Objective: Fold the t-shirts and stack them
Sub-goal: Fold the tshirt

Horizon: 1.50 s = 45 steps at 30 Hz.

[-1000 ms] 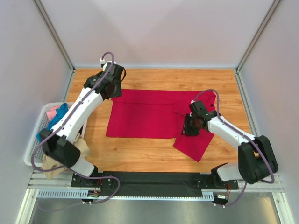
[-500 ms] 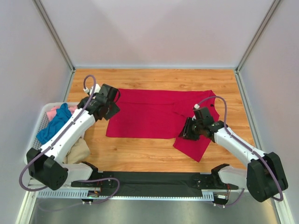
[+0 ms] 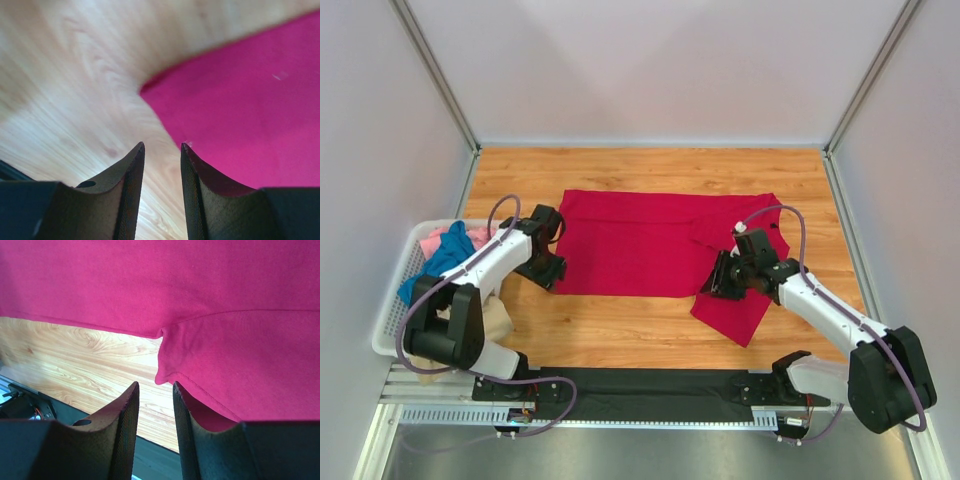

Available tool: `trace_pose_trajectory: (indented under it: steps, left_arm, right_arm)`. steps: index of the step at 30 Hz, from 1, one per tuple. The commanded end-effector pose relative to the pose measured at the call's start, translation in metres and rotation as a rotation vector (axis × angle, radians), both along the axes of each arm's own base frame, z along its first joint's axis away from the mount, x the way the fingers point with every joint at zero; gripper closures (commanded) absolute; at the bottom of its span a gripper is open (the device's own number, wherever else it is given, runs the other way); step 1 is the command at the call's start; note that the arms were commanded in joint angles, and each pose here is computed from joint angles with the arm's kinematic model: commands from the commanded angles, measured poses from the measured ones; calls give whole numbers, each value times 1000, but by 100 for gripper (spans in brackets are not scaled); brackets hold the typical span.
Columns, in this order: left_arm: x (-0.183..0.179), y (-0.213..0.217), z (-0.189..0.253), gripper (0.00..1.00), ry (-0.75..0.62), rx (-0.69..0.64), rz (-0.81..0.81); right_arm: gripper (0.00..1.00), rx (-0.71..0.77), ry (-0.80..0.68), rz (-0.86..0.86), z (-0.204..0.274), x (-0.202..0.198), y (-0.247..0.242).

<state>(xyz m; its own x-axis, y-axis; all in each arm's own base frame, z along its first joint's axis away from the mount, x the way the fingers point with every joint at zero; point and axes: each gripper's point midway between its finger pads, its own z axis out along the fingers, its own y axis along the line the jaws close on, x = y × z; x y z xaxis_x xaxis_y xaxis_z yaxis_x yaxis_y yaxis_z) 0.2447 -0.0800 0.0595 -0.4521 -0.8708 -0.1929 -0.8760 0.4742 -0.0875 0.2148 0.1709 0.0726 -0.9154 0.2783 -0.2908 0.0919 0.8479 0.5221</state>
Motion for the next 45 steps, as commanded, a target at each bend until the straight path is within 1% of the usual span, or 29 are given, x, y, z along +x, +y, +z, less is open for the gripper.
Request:
trace_pose_trajectory:
  steps: [1,3,6,7,10,11,12,13,14,16,19,23,27,29,30,32,33,34,36,38,39,40,41,42,43,45]
  left_arm:
    - [-5,3,1,57,-22,-31,96]
    - [-9,7,-4,57,-28,-19,125]
    - [-3,15,-8,57,-88,14,149]
    - [-8,23,-14,57,-90,47,167]
    - [-6,28,-27,56,-126,33,195]
    - [-3,28,-28,54,-148,27,187]
    - [8,25,-28,53,-204,12,183]
    - [10,25,-31,50,-226,5,170]
    - [8,25,-34,48,-219,7,169]
    - [15,25,-34,46,-251,9,153]
    - [20,27,-34,44,-261,23,145]
    - [13,30,-39,45,-221,39,166]
    - [3,27,-47,56,-167,26,171]
    - [2,26,-48,64,-160,21,171]
    - [2,25,-47,72,-161,15,160]
    - [3,23,-46,83,-168,9,145]
    - [6,23,-41,95,-185,5,137]
    - [8,23,-37,100,-198,5,136]
    - [16,24,-22,100,-256,5,133]
    - [22,25,-8,100,-300,12,118]
    - [28,27,4,100,-336,19,113]
    - [30,28,10,100,-347,25,110]
    - [28,29,13,100,-337,36,104]
    - [33,29,21,100,-355,39,100]
    - [33,30,23,100,-353,44,92]
    - [34,29,24,100,-343,49,79]
  right_arm:
    - [65,31,-71,32,20,14,10]
    - [65,32,-69,46,19,14,11]
    - [65,31,-55,57,15,12,12]
    - [65,33,-55,58,16,11,12]
    - [65,25,-61,44,22,10,8]
    - [65,13,-57,38,23,7,5]
    - [65,7,-69,30,27,7,3]
    - [65,-11,-93,13,35,8,-3]
    - [65,-19,-107,5,39,8,-5]
    - [64,-20,-142,-9,52,11,-7]
    - [64,-15,-155,-8,59,12,-7]
    - [64,-41,-147,-10,60,10,-12]
    - [64,-47,-138,-52,63,8,-16]
    - [65,-57,-112,-82,63,5,-19]
    - [65,-75,-113,-135,68,9,-25]
    - [65,-135,-65,-200,66,2,-39]
    - [65,-191,-84,-258,71,7,-52]
    - [65,-228,-30,-304,67,-4,-62]
    - [65,-256,-15,-344,67,-12,-71]
    - [65,-240,-17,-356,67,-20,-74]
    - [65,-257,-16,-370,65,-23,-78]
    - [65,-304,27,-392,59,-38,-90]
    - [66,-315,73,-500,56,-46,-99]
    - [65,-378,90,-591,52,-54,-116]
    - [66,-433,169,-639,44,-75,-128]
    - [66,-477,211,-750,41,-86,-140]
